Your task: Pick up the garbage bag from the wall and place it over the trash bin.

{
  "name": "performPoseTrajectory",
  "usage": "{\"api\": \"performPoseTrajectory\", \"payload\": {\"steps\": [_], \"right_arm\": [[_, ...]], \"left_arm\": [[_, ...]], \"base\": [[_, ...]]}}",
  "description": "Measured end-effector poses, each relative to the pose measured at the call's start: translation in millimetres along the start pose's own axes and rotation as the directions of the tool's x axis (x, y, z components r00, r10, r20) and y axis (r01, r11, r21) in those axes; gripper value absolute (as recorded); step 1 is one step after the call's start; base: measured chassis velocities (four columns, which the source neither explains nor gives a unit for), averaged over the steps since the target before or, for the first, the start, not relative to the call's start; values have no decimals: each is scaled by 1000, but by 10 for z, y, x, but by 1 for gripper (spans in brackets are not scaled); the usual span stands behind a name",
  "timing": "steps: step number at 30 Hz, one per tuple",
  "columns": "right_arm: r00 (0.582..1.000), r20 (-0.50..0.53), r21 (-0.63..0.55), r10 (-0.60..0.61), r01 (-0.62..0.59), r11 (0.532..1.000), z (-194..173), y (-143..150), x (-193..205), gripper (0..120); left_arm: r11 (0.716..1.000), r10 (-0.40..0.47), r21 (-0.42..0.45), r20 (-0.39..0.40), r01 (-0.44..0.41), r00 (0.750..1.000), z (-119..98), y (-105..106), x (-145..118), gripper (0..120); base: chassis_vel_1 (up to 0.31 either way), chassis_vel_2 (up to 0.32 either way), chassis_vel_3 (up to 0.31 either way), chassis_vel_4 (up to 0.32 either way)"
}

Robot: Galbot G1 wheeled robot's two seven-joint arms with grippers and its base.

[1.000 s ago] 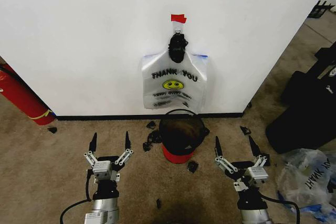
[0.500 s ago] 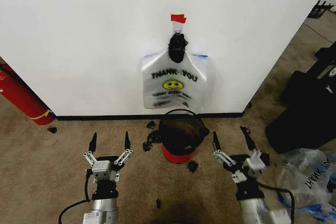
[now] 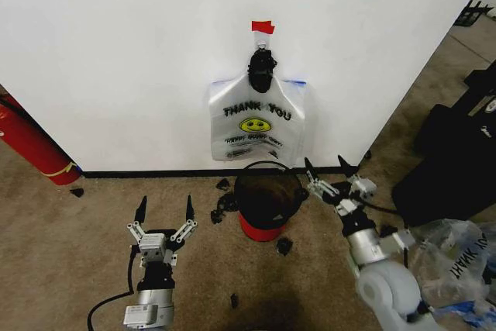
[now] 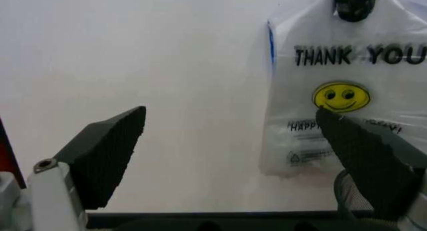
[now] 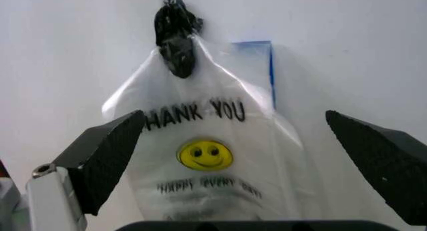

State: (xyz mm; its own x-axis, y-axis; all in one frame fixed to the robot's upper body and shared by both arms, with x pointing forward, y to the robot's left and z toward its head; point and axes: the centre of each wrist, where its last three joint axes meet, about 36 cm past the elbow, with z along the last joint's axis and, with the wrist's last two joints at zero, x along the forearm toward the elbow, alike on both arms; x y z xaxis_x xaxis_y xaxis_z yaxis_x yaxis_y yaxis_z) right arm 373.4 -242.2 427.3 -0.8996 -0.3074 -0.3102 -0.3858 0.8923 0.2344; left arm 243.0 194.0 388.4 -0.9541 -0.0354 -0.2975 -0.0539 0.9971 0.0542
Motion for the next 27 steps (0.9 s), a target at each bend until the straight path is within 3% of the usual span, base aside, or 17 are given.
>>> {"api": "performPoseTrajectory", "payload": {"steps": [9,27], "right_arm": [[996,21,-94,-92,93,991,29,1,-667,100],[987,8,-177,-162,161,971,278,136,-1529,100]], "left_arm": [[1000,-28,0,3,28,1000,-30,13,-3,100],[999,-49,-18,10,49,999,-111,56,47,100]], "base": [[0,0,0,0],[0,0,0,0]]}}
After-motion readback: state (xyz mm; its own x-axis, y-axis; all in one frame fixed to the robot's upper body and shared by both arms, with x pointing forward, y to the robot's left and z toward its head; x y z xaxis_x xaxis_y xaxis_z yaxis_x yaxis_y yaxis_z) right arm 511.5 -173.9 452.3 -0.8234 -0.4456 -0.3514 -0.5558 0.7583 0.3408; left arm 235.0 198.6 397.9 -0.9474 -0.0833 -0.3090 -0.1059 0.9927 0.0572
